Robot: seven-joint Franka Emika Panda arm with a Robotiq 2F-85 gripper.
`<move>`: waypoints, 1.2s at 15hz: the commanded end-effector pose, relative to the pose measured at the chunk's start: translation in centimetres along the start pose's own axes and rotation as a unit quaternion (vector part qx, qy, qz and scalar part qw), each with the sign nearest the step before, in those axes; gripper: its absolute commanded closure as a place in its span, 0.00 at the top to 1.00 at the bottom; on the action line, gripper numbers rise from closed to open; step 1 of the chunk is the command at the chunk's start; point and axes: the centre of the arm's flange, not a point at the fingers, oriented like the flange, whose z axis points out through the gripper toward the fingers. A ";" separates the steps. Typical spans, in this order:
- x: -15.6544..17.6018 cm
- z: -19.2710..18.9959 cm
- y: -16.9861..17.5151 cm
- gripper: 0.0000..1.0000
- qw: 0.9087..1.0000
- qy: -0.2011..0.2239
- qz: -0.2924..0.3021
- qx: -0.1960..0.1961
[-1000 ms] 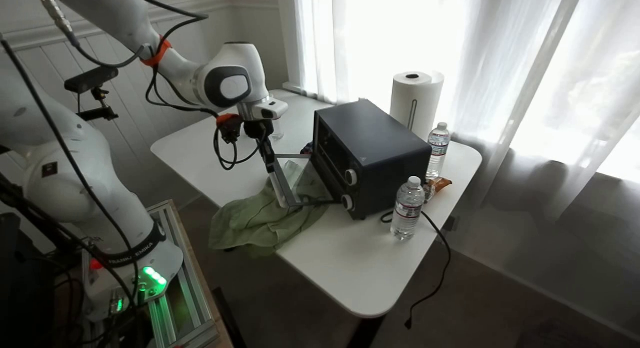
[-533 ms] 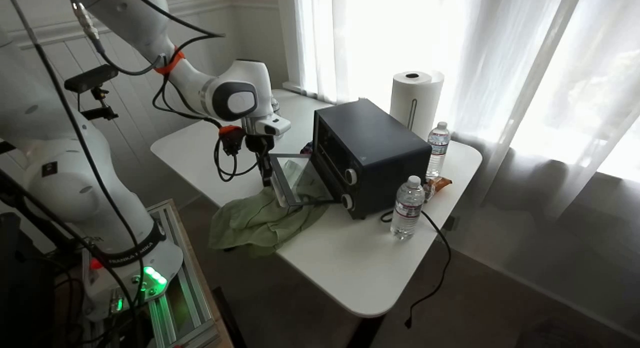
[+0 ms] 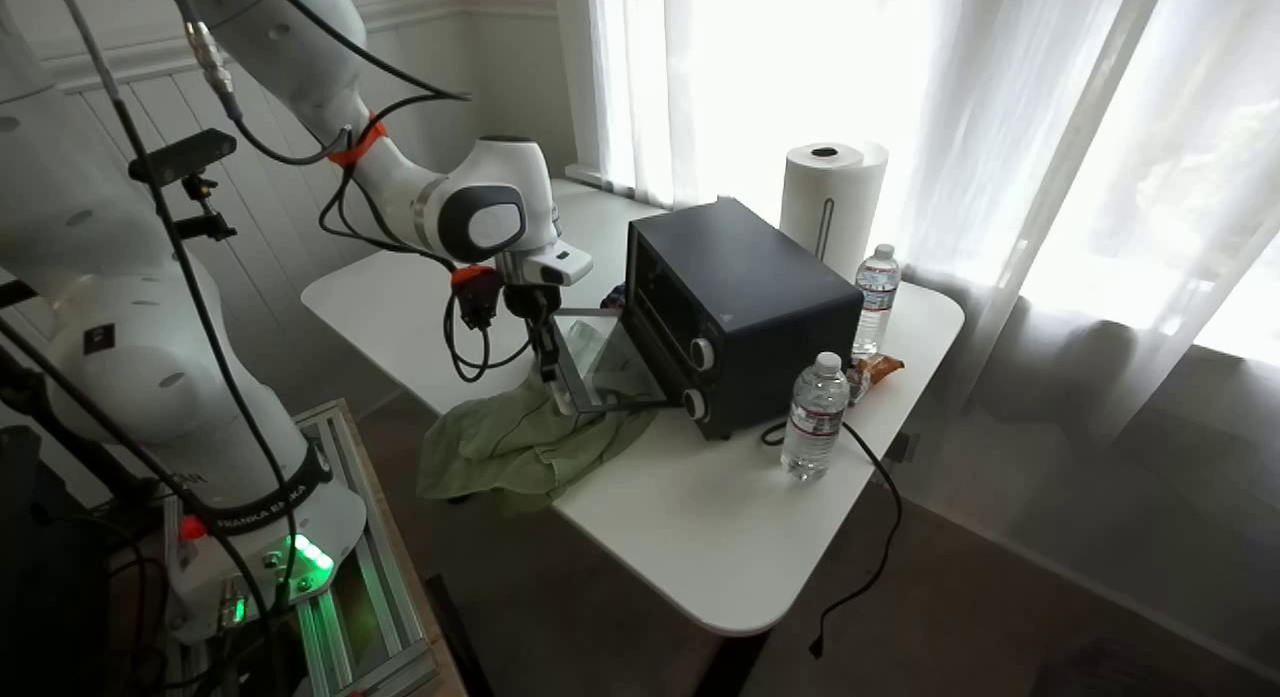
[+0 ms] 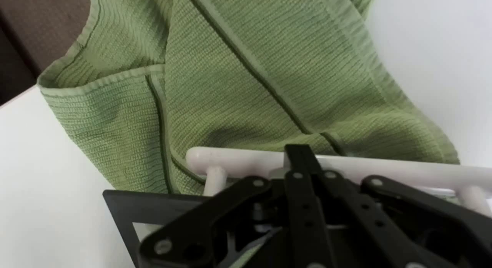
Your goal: Close the oven door
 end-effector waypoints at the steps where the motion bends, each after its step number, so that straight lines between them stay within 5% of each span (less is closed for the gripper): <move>1: 0.3 0.4 0.2 0.00 0.999 0.033 0.001 -0.003; 18: -1.7 -5.1 -0.7 0.00 0.989 0.142 -0.005 -0.039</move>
